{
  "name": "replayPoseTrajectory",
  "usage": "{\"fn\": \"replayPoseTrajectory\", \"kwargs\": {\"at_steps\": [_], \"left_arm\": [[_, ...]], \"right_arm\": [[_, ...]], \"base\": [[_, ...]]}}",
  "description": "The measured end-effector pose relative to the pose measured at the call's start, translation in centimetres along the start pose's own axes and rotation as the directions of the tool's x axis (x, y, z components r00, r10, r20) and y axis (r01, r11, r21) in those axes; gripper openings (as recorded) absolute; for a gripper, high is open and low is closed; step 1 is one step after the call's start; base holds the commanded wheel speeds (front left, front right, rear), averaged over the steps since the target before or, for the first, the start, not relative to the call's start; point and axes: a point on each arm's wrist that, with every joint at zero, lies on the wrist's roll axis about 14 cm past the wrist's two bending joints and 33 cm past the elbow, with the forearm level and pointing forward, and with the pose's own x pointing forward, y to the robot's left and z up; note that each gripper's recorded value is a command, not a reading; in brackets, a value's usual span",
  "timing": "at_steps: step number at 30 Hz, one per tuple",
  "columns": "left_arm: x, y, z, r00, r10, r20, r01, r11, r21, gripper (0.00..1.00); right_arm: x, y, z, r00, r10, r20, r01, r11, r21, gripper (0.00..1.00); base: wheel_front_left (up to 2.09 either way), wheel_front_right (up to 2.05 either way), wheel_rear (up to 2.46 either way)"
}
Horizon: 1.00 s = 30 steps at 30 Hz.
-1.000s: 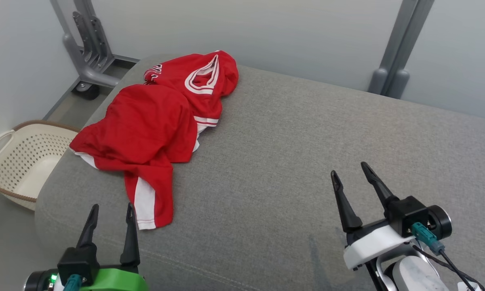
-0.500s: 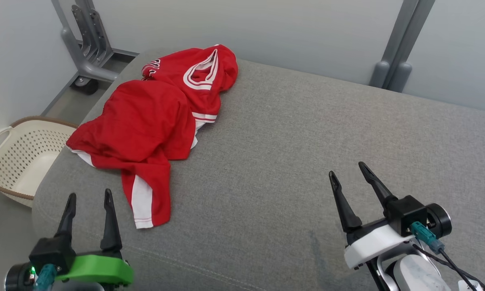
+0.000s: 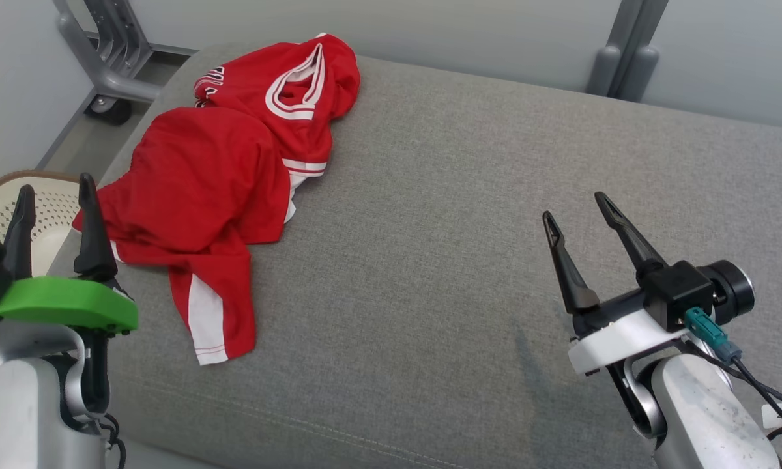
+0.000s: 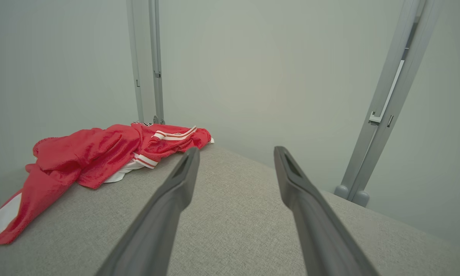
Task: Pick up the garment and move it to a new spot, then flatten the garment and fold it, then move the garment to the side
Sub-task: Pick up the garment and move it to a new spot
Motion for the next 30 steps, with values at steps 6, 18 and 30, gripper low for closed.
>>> {"fn": "replayPoseTrajectory", "kwargs": {"at_steps": [6, 18, 30], "left_arm": [[3.4, 1.7, -3.2, 0.984, 0.042, -0.171, -0.037, 0.999, 0.03, 1.0], [6.7, 2.2, -10.7, 0.908, 0.103, -0.406, -0.094, 0.995, 0.044, 1.0], [7.8, 1.9, -17.7, 0.8, 0.147, -0.582, -0.13, 0.989, 0.072, 1.0]], "right_arm": [[1.4, -1.2, -0.1, 1.0, 0.014, 0.026, -0.013, 0.999, -0.032, 1.0], [2.4, -4.1, -2.1, 1.0, 0.004, 0.018, -0.003, 0.999, -0.053, 1.0], [2.5, -7.0, -4.9, 0.999, -0.02, -0.027, 0.018, 0.996, -0.087, 1.0]], "base": [[0.0, 0.0, 0.0], [0.0, 0.0, 0.0], [0.0, 0.0, 0.0]]}}
